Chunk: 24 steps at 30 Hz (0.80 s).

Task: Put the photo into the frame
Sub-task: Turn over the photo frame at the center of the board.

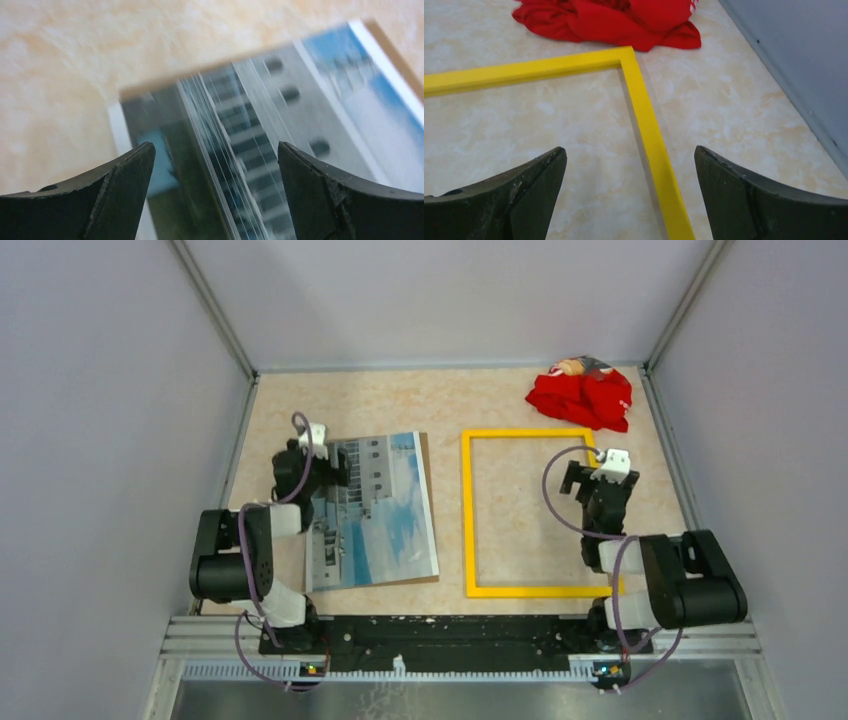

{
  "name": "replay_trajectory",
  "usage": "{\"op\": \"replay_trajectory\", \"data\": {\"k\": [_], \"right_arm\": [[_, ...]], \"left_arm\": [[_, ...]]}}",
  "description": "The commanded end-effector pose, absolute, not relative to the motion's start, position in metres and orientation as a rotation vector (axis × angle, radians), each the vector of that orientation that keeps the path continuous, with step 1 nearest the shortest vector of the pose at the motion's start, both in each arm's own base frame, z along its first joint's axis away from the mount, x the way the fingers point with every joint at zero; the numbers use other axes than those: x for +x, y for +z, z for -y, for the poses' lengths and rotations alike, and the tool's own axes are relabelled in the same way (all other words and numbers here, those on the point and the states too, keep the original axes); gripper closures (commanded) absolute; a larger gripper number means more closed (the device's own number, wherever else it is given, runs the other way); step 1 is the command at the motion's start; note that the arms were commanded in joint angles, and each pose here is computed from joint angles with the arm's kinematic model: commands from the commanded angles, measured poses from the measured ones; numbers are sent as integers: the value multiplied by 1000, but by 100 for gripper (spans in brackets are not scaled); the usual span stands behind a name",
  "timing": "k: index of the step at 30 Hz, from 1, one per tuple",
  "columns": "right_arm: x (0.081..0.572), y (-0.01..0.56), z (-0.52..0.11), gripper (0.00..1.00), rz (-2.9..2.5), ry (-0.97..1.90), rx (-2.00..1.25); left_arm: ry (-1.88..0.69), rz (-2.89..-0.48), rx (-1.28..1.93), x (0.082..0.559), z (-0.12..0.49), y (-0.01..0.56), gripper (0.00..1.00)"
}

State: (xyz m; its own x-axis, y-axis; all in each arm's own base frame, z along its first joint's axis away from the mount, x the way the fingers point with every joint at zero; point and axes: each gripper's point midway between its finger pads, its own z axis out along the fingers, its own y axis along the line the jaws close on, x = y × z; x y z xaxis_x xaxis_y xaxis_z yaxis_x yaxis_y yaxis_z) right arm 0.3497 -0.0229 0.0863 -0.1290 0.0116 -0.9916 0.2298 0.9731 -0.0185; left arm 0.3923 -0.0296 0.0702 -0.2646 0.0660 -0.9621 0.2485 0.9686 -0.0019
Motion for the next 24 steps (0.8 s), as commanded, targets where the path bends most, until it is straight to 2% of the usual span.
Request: {"op": "replay_trajectory", "data": {"k": [1,4,7,10,12,17,24], "right_arm": [[371,151,14,1,-1672,-188,213],[376,191,-7,1,-1696,-1,294],[373,228,-37,1,-1642,376,464],[362,246,-71,1,-1662,633,449],[355,244,-103,1,-1701,739,323],[346,182,-156,1,-2092,335,153],[330,130,-223,12,-2239,155,-9]], "left_arm": [[-139,-1939,189,432,12,134,1],[-173,-1998,189,434,10,155,1],[-274,-2014,172,430,15,173,1],[-378,-2043,142,423,21,181,1],[-425,-2059,129,420,26,187,1],[-477,-2095,152,408,34,188,1],[-404,-2164,166,395,24,188,1]]}}
